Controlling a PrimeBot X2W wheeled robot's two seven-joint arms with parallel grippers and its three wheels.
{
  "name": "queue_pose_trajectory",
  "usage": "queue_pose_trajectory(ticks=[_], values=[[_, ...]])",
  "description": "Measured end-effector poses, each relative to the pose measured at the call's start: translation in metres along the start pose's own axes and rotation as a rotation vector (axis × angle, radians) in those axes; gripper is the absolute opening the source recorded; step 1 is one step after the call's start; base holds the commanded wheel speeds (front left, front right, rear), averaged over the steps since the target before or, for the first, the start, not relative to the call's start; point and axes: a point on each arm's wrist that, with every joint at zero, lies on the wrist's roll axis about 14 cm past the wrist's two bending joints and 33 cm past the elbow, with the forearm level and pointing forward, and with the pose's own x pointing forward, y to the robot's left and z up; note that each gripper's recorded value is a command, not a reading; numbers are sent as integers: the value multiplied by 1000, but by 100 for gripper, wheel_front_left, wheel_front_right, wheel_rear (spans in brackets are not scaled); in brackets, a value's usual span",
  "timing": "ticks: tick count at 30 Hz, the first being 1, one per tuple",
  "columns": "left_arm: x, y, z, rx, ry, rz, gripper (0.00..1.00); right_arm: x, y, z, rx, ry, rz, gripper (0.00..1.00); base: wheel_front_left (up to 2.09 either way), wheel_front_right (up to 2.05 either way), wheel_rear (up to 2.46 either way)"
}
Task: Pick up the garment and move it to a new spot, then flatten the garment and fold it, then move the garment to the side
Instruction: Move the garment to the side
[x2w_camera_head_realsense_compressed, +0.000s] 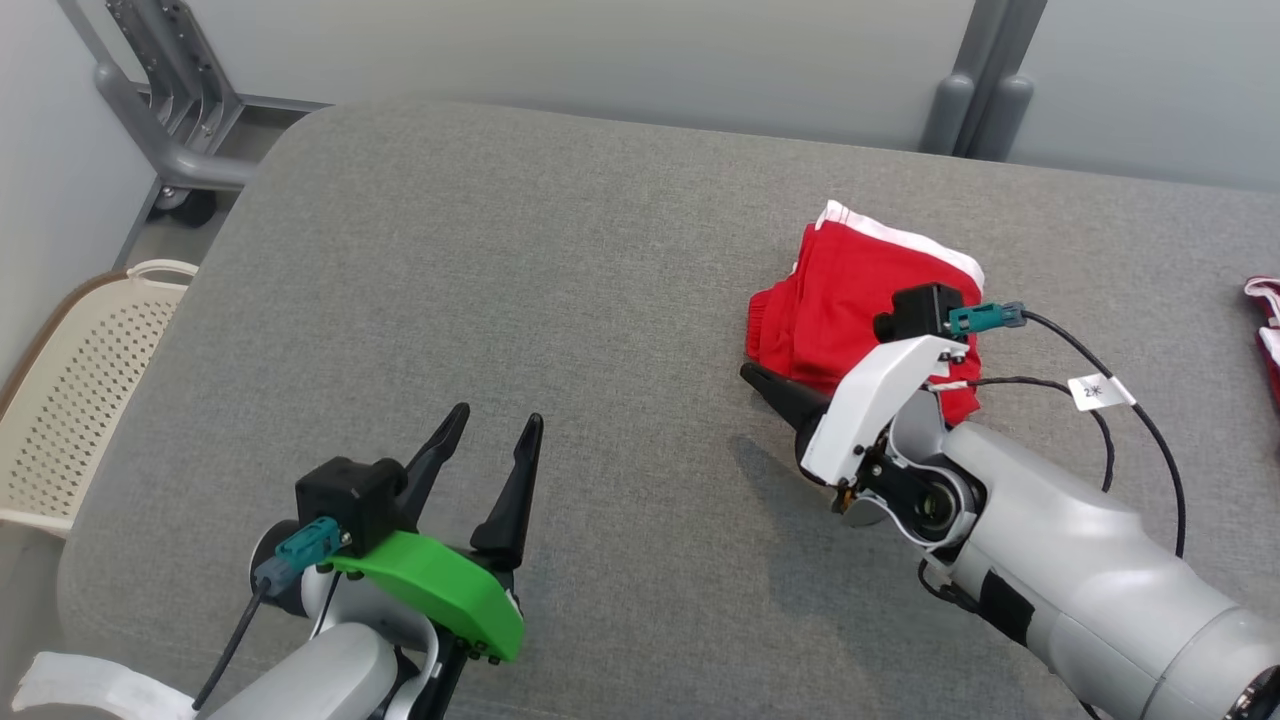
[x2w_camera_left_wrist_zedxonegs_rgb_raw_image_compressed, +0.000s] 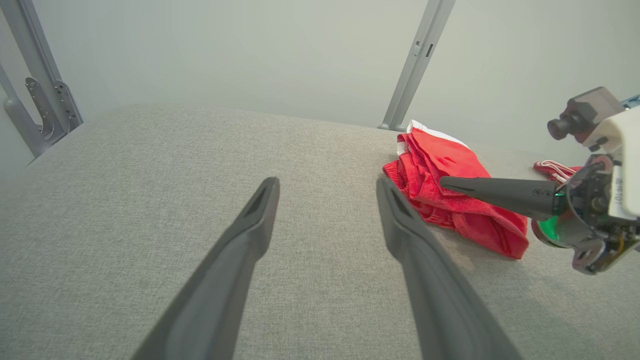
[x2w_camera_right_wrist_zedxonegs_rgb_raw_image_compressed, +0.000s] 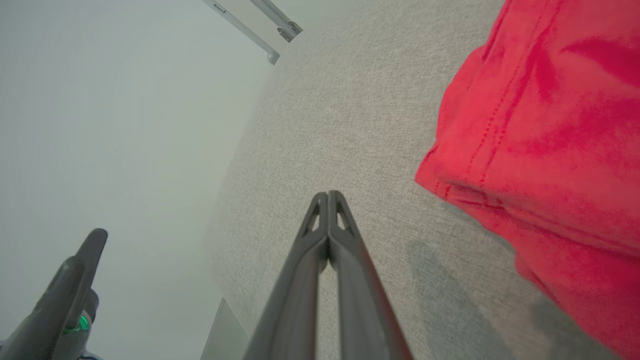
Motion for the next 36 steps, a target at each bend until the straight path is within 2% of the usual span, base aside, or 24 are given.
queue_pose_trajectory(ticks=[5,6,7,8,9,21,30,36], values=[[0,-6,-1,-2,5,-18,100,-19,-17,21,-42,-61,-46,0,0,0,0],[1,-8,0,-1,3,-24,100,-23,-22,25,-48,-71,-62,28,0,0,0],[1,-10,0,-1,3,-30,100,-28,-27,29,-55,-83,-77,49,0,0,0],[1,-12,0,-1,3,-36,100,-32,-31,33,-62,-99,-90,88,0,0,0],[2,-14,0,-2,2,-42,100,-35,-34,37,-64,-113,-100,100,0,0,0],[2,-23,-3,-6,8,-67,100,-78,-69,76,-146,-260,-213,100,0,0,0],[5,-25,-6,-11,22,-77,100,-92,-100,78,-120,-273,-304,100,0,0,0],[6,-22,-9,-8,31,-68,100,-96,-122,70,-94,-208,-367,100,0,0,0]])
